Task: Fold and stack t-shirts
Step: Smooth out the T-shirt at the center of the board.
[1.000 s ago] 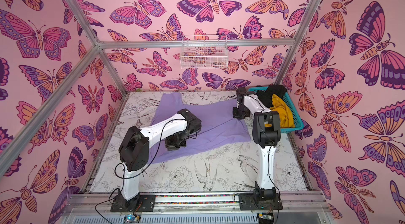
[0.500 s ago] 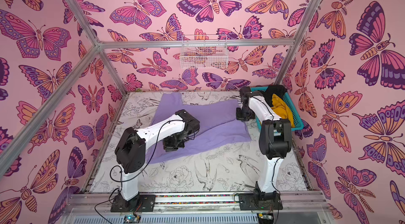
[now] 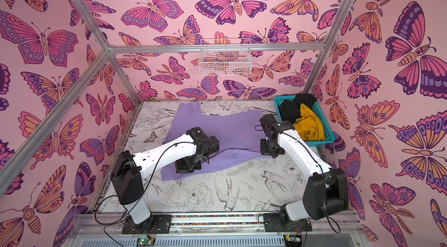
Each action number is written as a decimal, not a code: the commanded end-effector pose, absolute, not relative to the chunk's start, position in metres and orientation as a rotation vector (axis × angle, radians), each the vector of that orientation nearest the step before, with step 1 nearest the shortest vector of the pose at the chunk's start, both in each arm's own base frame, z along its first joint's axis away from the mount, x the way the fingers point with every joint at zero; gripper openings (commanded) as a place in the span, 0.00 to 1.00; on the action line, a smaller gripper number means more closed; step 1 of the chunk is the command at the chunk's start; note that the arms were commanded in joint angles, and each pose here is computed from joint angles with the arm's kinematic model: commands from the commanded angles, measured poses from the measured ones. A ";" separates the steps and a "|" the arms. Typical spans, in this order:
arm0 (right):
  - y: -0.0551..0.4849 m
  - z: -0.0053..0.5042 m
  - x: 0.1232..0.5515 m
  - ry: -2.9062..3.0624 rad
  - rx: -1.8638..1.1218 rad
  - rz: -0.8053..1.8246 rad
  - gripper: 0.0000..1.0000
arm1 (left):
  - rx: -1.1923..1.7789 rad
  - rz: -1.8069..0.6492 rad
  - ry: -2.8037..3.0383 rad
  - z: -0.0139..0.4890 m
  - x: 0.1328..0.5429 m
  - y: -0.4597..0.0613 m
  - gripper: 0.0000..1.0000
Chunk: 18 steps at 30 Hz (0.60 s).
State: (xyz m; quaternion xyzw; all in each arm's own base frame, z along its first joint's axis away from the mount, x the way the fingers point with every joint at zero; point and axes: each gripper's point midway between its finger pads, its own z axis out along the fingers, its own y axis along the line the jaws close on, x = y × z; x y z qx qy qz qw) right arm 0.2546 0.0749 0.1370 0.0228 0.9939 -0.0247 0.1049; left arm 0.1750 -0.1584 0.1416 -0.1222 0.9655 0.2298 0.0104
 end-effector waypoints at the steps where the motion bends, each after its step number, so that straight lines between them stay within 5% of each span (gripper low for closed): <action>1: 0.063 0.150 0.226 2.884 0.186 -0.118 0.00 | -0.380 0.987 3.040 0.161 0.138 -0.127 0.00; 18: 0.009 0.138 0.109 2.872 0.508 -0.227 0.00 | -0.374 1.213 3.052 0.143 0.060 -0.122 0.00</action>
